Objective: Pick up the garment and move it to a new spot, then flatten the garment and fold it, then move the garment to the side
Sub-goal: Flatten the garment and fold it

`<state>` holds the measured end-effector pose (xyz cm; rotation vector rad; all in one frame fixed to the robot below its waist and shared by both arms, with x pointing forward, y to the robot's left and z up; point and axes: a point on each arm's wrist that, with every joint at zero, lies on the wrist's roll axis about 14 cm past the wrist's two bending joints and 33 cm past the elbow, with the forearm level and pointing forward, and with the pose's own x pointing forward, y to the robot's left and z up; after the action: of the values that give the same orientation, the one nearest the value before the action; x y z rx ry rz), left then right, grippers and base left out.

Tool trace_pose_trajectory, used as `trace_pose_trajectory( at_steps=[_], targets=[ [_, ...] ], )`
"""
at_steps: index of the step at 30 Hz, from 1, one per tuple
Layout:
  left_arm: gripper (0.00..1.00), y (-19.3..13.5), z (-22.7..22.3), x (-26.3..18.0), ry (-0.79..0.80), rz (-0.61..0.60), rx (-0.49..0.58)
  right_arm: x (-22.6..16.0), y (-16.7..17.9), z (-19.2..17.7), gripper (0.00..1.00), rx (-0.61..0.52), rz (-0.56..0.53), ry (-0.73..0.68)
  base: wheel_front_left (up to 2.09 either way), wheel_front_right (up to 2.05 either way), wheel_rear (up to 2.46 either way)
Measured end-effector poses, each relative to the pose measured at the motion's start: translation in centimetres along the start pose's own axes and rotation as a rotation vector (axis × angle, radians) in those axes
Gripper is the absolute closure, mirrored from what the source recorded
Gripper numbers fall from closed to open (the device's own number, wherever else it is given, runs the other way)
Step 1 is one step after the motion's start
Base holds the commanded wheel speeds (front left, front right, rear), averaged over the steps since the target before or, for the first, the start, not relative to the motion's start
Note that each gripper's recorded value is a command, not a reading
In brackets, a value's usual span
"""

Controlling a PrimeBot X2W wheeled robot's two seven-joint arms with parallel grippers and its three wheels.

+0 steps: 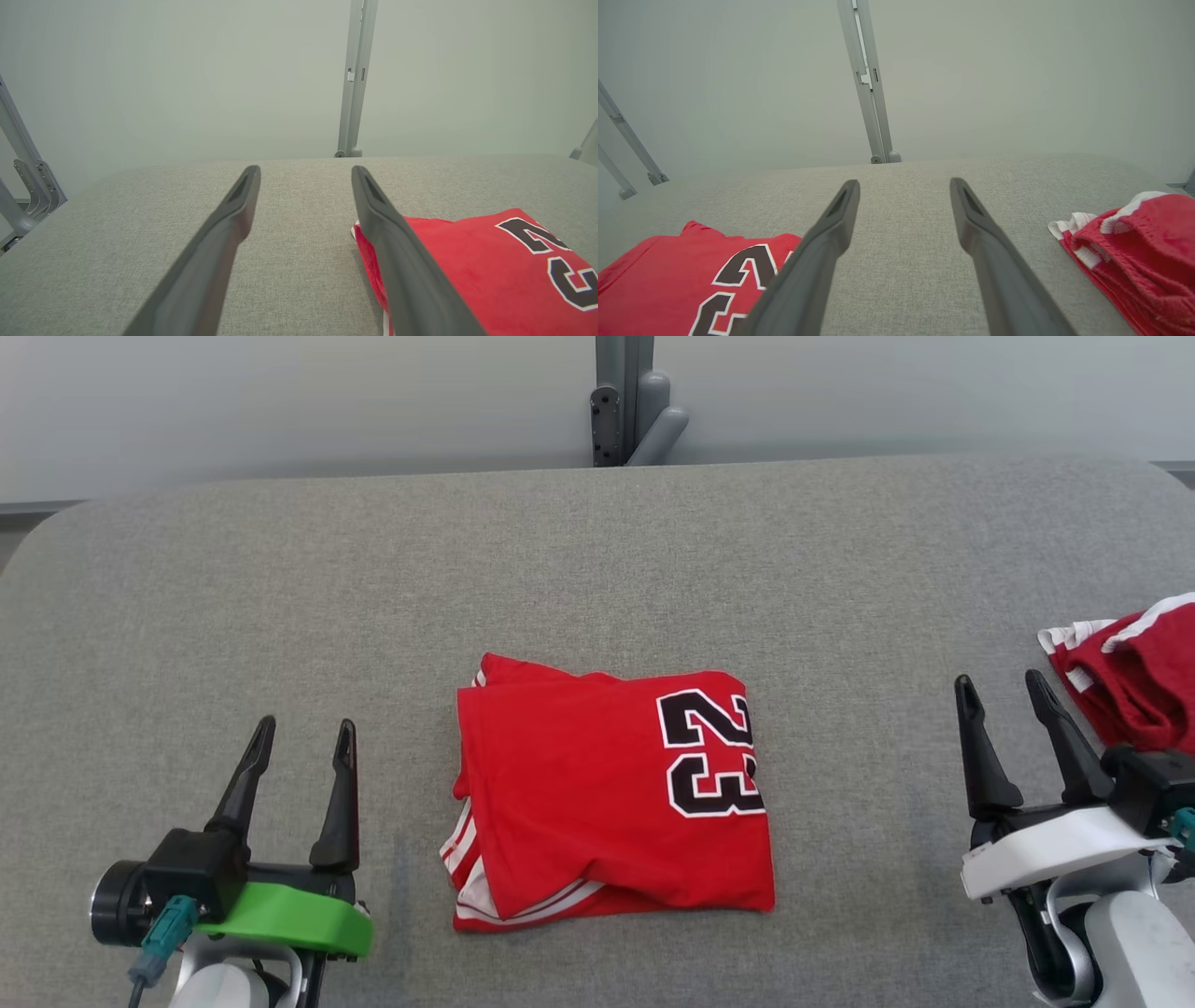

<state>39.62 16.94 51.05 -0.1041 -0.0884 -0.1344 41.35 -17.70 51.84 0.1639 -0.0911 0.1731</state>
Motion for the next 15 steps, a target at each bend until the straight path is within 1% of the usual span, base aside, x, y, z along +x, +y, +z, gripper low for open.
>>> trace_pose_trajectory(
  at_steps=[5, 15],
  targets=[
    [0.0, -0.2, -0.2, -0.6, 0.012, -0.006, 0.007, -1.3, -0.8, 0.7, 0.0, -0.016, -0.035, -0.004, 0.0, 0.0, 0.0],
    [0.0, -0.7, 0.1, -1.6, 0.023, -0.025, 0.022, -3.8, -1.5, 1.4, 0.0, -0.035, -0.072, 0.001, 0.0, 0.0, 0.0]
  ],
)
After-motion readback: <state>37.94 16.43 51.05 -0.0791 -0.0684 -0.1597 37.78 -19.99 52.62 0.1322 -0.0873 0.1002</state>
